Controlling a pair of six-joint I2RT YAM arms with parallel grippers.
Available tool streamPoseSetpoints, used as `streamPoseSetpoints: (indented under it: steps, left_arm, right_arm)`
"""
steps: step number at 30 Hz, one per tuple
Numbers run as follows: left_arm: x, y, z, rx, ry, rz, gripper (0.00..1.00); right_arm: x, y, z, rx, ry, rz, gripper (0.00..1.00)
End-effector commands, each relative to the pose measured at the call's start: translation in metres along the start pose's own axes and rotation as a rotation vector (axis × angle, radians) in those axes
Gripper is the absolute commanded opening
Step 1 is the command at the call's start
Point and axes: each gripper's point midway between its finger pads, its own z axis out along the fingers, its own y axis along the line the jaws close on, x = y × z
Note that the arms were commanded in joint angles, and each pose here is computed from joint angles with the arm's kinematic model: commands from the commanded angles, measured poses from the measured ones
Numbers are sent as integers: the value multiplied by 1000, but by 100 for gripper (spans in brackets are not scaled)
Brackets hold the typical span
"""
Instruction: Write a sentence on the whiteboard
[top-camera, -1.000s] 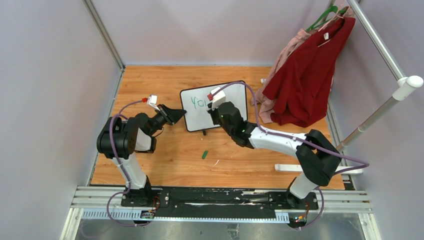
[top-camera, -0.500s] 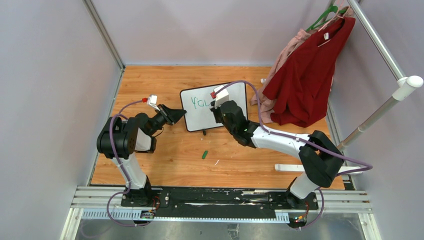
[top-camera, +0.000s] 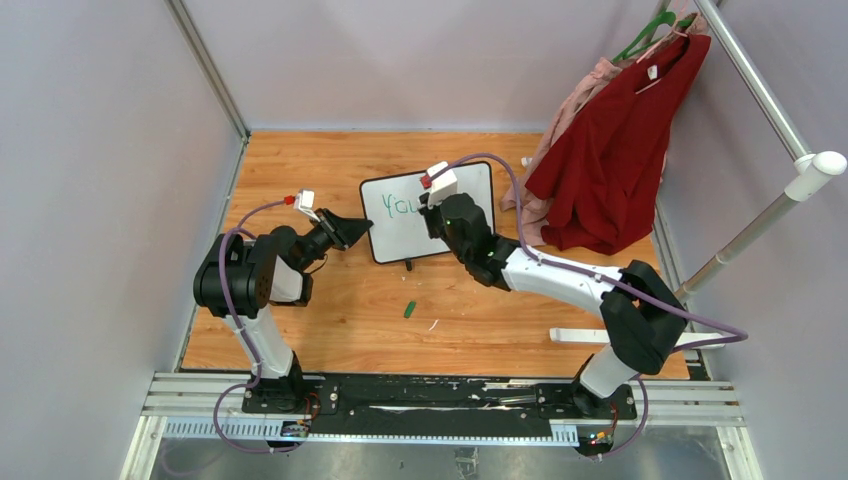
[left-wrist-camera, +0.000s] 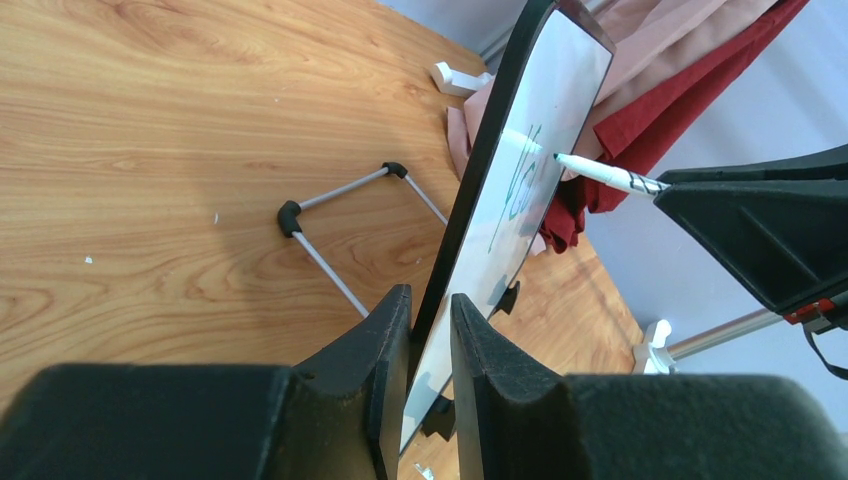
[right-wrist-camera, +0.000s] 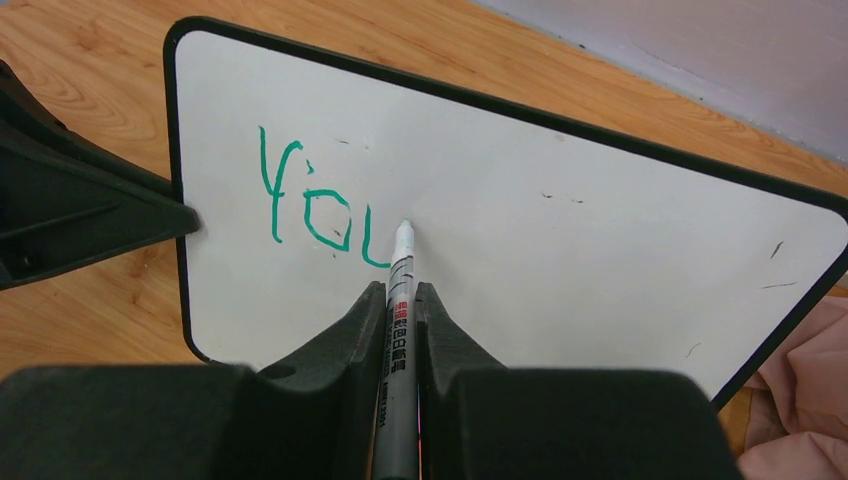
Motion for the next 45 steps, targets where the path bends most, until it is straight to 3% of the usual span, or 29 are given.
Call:
streamPoseSetpoints:
  steps: [1,37,45]
  left_arm:
    - [-8,-10,3,47,-21,49,26]
    - [-9,-9,4,44,-25,43,25]
    - [-9,-9,4,43,-27,45,26]
  right_arm:
    - [-20,-8,6,28,-33,-4,0]
    - [24,-17,-5,43,68,1,0]
    - [-21,-26,-25,55,-39,56,0]
